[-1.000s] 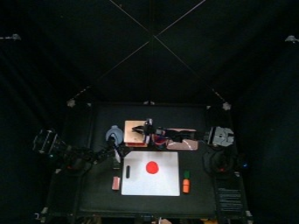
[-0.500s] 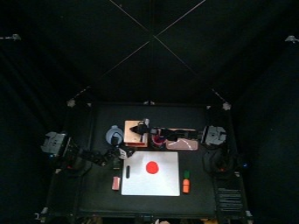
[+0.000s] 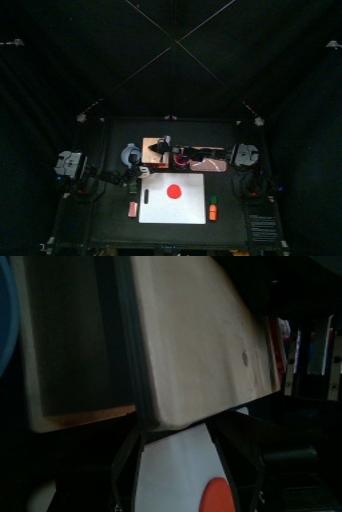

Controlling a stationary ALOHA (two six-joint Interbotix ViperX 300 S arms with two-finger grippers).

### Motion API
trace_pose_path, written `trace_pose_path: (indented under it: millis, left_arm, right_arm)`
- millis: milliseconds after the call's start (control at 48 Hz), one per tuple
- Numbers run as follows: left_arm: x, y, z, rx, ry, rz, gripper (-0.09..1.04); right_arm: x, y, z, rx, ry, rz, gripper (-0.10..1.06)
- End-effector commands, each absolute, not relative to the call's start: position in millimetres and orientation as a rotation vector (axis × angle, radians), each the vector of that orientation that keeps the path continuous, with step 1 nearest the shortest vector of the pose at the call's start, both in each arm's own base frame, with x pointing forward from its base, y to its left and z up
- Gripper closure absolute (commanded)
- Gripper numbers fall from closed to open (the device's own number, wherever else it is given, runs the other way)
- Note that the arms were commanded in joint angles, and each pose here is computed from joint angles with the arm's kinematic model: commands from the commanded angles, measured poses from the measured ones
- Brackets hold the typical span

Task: Get the cutter from the drawer then cut the dough then place the extra dough in the bowl
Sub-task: Open the drawer

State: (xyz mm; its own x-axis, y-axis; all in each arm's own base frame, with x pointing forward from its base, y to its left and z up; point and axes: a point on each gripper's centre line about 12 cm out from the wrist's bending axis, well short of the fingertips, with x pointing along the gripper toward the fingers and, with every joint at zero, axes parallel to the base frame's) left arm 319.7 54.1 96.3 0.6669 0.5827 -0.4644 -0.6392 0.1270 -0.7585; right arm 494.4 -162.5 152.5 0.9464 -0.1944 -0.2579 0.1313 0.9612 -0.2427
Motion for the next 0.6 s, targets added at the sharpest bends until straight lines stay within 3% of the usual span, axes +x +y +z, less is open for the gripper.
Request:
trace_pose_path:
  millis: [21, 312, 604]
  left_arm:
    - [326.1, 55.0, 101.2, -1.147, 0.037, 0.883, 0.12]
    - [324.7, 50.5, 93.3, -1.16, 0.108, 0.883, 0.36]
    - [327.2, 10.8, 89.2, -1.239, 0.387, 0.756, 0.37]
  right_arm:
    - [495.9, -154.8, 155.7, -0.23, 0.284, -0.154, 0.97]
    - [497.1, -151.4, 155.8, -0.223, 0.282, -0.15, 0.97]
    - [497.0, -155.4, 157.5, -0.216, 0.277, -0.163, 0.97]
